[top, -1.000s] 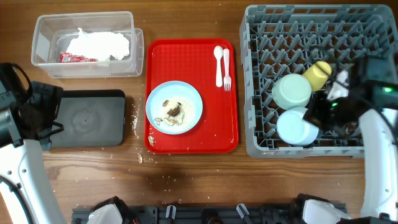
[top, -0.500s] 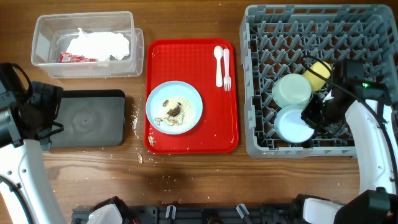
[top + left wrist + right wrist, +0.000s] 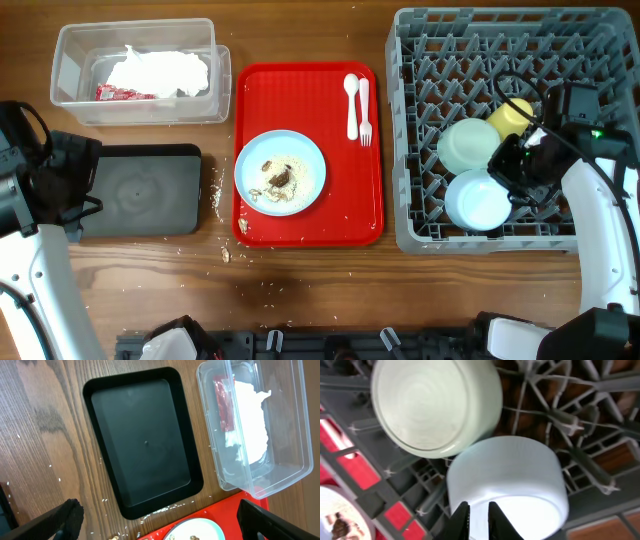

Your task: Sort waste into correct bins and load items into the dishwasher rack

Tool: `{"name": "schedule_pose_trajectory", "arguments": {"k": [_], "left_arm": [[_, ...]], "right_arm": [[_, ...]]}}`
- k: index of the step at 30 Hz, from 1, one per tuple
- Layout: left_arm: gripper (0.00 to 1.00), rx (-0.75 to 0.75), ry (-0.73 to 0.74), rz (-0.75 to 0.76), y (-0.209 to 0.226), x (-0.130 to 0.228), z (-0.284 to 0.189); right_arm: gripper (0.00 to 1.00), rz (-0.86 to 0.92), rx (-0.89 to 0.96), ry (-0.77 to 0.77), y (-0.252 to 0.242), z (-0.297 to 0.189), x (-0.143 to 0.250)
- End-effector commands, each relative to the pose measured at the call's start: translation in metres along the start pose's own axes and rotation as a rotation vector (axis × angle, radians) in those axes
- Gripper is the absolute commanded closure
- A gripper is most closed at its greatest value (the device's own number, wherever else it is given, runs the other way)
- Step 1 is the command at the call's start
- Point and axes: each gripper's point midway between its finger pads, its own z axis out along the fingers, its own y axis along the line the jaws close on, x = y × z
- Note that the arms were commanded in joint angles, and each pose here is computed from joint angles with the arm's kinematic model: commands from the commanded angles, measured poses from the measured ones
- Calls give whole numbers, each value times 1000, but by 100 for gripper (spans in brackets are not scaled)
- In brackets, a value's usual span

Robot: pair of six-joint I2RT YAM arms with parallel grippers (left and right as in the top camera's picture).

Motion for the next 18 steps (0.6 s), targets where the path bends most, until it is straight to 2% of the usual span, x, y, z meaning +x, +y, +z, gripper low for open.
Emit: {"name": "schedule_pose_trajectory", "arguments": {"k": [1, 6, 10, 15, 18], "left_arm": [[0, -5, -12, 0, 2, -3, 0], [0, -5, -12, 0, 2, -3, 0], [0, -5, -12, 0, 2, -3, 0], [0, -5, -12, 0, 2, -3, 0], [0, -5, -12, 0, 2, -3, 0]], "right_arm": [[84, -11, -27, 49, 7, 10, 0], [90, -30, 13, 142, 7, 43, 8], [93, -17, 9, 136, 14, 44, 8], [92, -43, -61, 17, 28, -7, 1], [83, -73, -133, -112, 38, -49, -3]]}}
